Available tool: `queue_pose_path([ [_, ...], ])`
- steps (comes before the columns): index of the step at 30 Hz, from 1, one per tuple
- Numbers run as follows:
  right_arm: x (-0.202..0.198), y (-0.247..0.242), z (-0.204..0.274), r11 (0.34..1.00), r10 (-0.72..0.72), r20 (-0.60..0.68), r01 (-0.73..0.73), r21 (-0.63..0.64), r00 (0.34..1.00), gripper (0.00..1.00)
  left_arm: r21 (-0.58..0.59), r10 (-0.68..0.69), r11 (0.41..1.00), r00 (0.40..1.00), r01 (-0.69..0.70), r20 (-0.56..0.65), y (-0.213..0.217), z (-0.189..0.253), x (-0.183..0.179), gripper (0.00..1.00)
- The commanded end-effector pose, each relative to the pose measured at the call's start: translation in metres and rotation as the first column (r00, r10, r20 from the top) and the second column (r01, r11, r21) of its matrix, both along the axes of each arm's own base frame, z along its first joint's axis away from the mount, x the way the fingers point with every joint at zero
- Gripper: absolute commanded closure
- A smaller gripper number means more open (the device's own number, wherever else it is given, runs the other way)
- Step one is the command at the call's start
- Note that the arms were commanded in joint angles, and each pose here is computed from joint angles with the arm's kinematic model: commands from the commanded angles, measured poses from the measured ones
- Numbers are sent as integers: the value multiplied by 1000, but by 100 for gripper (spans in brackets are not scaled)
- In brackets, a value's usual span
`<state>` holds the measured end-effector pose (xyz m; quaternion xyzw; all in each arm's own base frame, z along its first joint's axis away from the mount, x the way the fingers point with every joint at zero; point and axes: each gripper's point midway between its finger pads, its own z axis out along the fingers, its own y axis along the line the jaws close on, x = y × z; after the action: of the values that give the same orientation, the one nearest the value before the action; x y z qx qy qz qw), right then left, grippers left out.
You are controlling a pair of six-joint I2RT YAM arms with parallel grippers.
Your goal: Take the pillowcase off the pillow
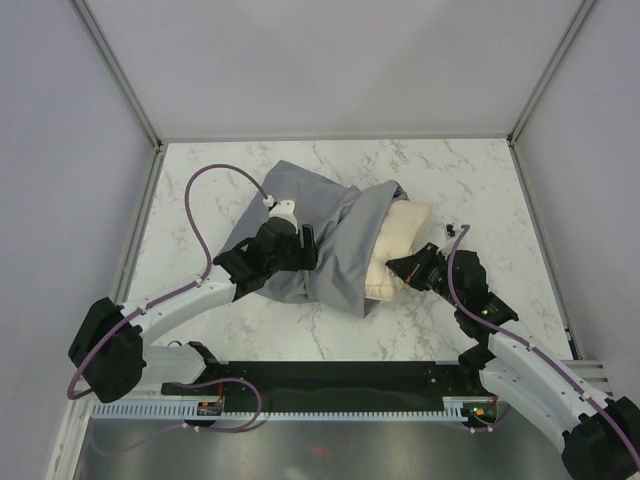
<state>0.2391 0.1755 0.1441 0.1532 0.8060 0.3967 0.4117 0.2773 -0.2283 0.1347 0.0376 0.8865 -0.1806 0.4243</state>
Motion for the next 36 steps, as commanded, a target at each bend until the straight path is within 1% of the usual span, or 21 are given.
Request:
queue_pose_path([
  [1, 11, 2, 39, 1000, -4, 119, 0, 29, 993, 100, -57, -29, 998, 999, 27, -38, -15, -11, -1, 27],
  [2, 11, 2, 39, 1000, -4, 119, 0, 29, 993, 100, -55, -35, 998, 998, 32, -47, -16, -14, -2, 38],
  [3, 11, 2, 38, 1000, -7, 116, 4, 28, 993, 100, -54, -37, 998, 998, 35, -52, -17, -15, -2, 52],
  [4, 11, 1, 38, 1000, -8, 117, 5, 26, 993, 100, -46, -34, 998, 997, 31, -63, -16, -20, -3, 83],
  [5, 11, 1, 39, 1000, -10, 119, 7, 25, 993, 100, -41, -24, 999, 998, 21, -66, -14, -21, -3, 92],
  [6, 11, 0, 39, 1000, -17, 119, 15, 23, 993, 100, -36, -12, 999, 997, 10, -70, -12, -23, -3, 98],
  [12, 10, -5, 44, 1000, -21, 145, 23, -6, 989, 100, 26, 62, 998, 996, -61, -70, 11, -28, 2, 98],
  [16, 10, -17, 50, 996, -52, 170, 63, -58, 984, 100, 55, 156, 987, 985, -152, -74, 42, -31, 8, 98],
  [18, 9, -22, 52, 993, -65, 168, 80, -83, 984, 100, 36, 188, 982, 980, -186, -61, 53, -24, 10, 98],
  [19, 11, -26, 53, 990, -79, 175, 98, -98, 981, 100, 41, 222, 975, 973, -220, -67, 65, -26, 12, 98],
  [25, 9, -29, 58, 988, -89, 176, 109, -109, 980, 100, 14, 351, 937, 936, -350, -24, 110, -6, 20, 98],
  [30, 9, -31, 55, 986, -95, 167, 116, -121, 981, 100, 20, 393, 919, 919, -393, -17, 129, -1, 22, 98],
  [36, 11, -32, 32, 981, -104, 110, 120, -153, 988, 100, 50, 391, 920, 919, -389, -48, 133, -18, 13, 98],
])
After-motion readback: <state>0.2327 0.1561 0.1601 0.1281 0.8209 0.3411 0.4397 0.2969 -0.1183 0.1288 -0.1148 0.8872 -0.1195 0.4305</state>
